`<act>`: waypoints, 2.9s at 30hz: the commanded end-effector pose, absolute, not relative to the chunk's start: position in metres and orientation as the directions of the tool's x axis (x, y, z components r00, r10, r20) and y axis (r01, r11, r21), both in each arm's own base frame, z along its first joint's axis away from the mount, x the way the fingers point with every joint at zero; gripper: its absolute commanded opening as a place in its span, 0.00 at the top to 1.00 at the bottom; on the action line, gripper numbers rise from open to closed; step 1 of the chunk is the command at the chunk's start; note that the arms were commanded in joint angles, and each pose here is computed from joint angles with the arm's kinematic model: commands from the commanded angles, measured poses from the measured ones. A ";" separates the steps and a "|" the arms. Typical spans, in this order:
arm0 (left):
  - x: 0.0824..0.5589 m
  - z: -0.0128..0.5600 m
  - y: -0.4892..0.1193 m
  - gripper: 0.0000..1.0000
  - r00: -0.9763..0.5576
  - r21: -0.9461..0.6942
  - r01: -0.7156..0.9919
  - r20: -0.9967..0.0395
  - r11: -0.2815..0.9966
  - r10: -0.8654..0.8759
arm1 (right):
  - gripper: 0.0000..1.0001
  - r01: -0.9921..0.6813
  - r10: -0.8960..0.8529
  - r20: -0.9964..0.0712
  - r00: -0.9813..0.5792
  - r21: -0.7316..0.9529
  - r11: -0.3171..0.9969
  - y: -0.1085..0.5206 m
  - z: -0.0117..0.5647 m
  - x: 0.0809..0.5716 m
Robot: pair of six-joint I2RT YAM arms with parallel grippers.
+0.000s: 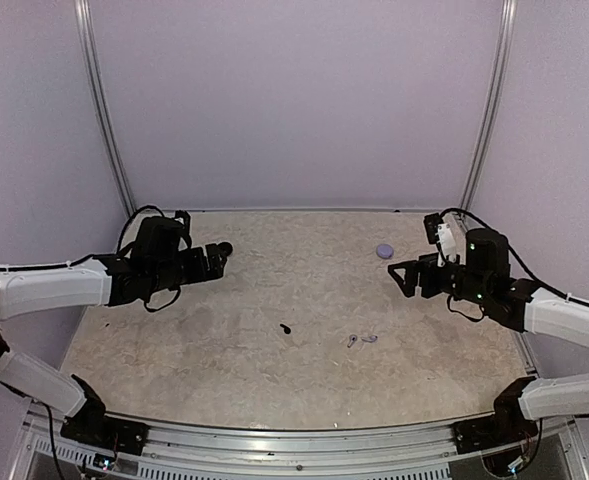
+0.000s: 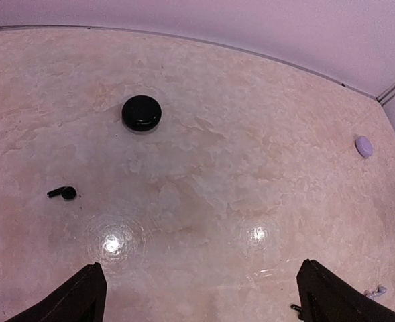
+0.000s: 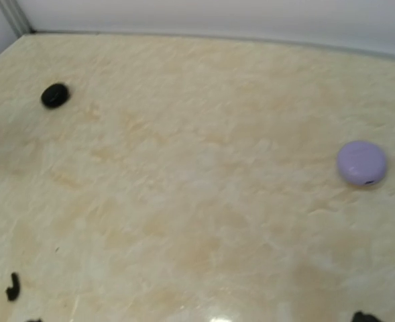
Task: Insert the wireless bluetooth earbuds into the charging case
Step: Pick up the charging case from the center of the board, then pass from the left arm to the right
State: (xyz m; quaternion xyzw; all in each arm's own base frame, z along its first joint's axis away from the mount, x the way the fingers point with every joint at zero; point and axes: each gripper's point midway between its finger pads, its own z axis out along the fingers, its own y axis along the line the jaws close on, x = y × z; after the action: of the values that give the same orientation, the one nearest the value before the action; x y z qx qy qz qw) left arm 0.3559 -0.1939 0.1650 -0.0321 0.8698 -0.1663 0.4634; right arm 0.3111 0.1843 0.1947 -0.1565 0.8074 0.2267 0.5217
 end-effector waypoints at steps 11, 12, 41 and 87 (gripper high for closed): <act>0.462 0.124 -0.178 0.01 -0.709 -0.317 0.064 -0.681 0.946 -0.181 | 0.01 -0.598 -0.048 -0.897 -0.439 0.252 0.761 0.215 0.178 0.304; 0.471 0.115 -0.177 0.01 -0.721 -0.304 0.060 -0.672 0.951 -0.169 | 0.00 -0.597 -0.048 -0.895 -0.444 0.255 0.760 0.216 0.176 0.305; 0.554 0.010 -0.186 0.25 -0.808 -0.078 0.185 -0.580 0.980 0.106 | 0.01 -0.469 0.042 -0.928 -0.371 0.226 0.854 0.183 0.179 0.309; 0.218 0.235 -0.418 0.68 0.326 0.626 0.712 -0.695 0.317 0.641 | 0.23 -0.650 -0.011 -0.698 -0.716 0.661 0.375 0.253 0.215 0.211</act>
State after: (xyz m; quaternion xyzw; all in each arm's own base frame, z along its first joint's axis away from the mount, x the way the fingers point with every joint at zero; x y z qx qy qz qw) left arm 0.2261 -0.4162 0.2084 0.5648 0.6391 -0.0814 0.5157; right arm 0.2256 0.2407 0.1899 -0.2001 0.7992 0.4642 0.3252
